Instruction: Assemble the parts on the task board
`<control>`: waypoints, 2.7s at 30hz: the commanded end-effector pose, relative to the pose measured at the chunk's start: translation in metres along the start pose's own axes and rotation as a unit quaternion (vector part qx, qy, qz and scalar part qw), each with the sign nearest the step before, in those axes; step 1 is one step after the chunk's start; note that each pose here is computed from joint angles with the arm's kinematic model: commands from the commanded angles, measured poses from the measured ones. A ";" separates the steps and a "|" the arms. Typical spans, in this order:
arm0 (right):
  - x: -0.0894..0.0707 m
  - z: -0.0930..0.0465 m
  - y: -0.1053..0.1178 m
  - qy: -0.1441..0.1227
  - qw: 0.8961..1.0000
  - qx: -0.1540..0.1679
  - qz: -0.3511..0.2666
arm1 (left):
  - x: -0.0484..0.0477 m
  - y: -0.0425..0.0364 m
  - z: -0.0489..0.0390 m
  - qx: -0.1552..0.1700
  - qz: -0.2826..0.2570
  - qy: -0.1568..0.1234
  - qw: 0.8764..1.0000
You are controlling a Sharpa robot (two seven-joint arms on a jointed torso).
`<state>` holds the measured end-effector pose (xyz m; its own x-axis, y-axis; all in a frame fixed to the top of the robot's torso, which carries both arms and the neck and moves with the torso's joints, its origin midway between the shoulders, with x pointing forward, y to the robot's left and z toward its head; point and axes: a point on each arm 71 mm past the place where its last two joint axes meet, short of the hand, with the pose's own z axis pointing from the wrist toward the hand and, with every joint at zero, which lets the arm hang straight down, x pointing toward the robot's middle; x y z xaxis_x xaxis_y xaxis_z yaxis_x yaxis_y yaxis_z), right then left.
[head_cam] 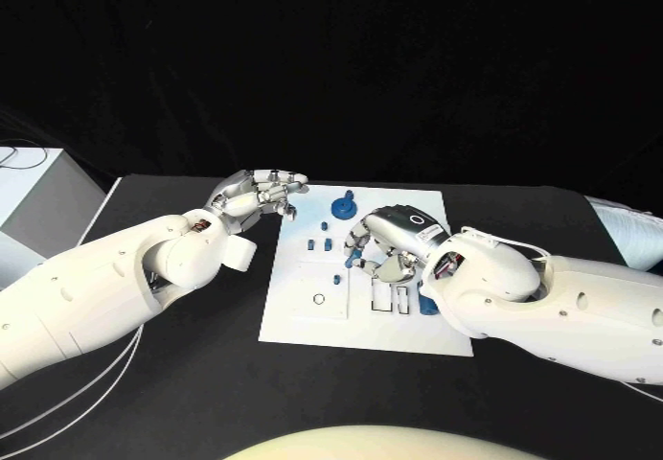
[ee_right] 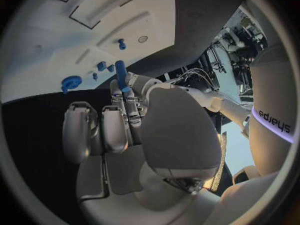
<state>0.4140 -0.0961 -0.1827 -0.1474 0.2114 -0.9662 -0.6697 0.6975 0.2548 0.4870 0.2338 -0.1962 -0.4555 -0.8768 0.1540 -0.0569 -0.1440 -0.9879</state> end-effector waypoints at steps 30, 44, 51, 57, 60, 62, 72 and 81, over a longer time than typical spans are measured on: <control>0.059 0.024 0.029 0.051 0.998 -0.026 0.017 | 0.0068 -0.0010 0.0008 0.007 0.002 0.015 1.000; 0.062 0.024 0.030 0.057 0.998 -0.026 0.017 | 0.0065 -0.0010 0.0004 0.006 0.002 0.016 1.000; 0.064 0.024 0.030 0.065 0.997 -0.025 0.014 | 0.0064 -0.0010 0.0003 0.006 0.002 0.016 1.000; 0.065 0.025 0.029 0.069 0.997 -0.023 0.012 | 0.0072 -0.0007 0.0009 0.006 0.001 0.018 1.000; 0.066 0.026 0.028 0.073 0.997 -0.021 0.010 | 0.0072 -0.0007 0.0009 0.006 0.001 0.018 1.000; 0.067 0.026 0.028 0.075 0.997 -0.019 0.007 | 0.0071 -0.0007 0.0009 0.006 0.001 0.017 1.000; 0.069 0.027 0.027 0.083 0.996 -0.022 0.005 | 0.0070 -0.0008 0.0006 0.005 0.002 0.018 1.000; 0.072 0.029 0.029 0.087 0.995 -0.040 0.033 | 0.0060 -0.0009 0.0003 0.004 0.002 0.016 1.000</control>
<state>0.4080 -0.0433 -0.2431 -0.2843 0.1285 -0.9501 -0.6925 0.6579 0.2962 0.4853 0.2305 -0.1954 -0.4685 -0.8713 0.1457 -0.0518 -0.1375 -0.9891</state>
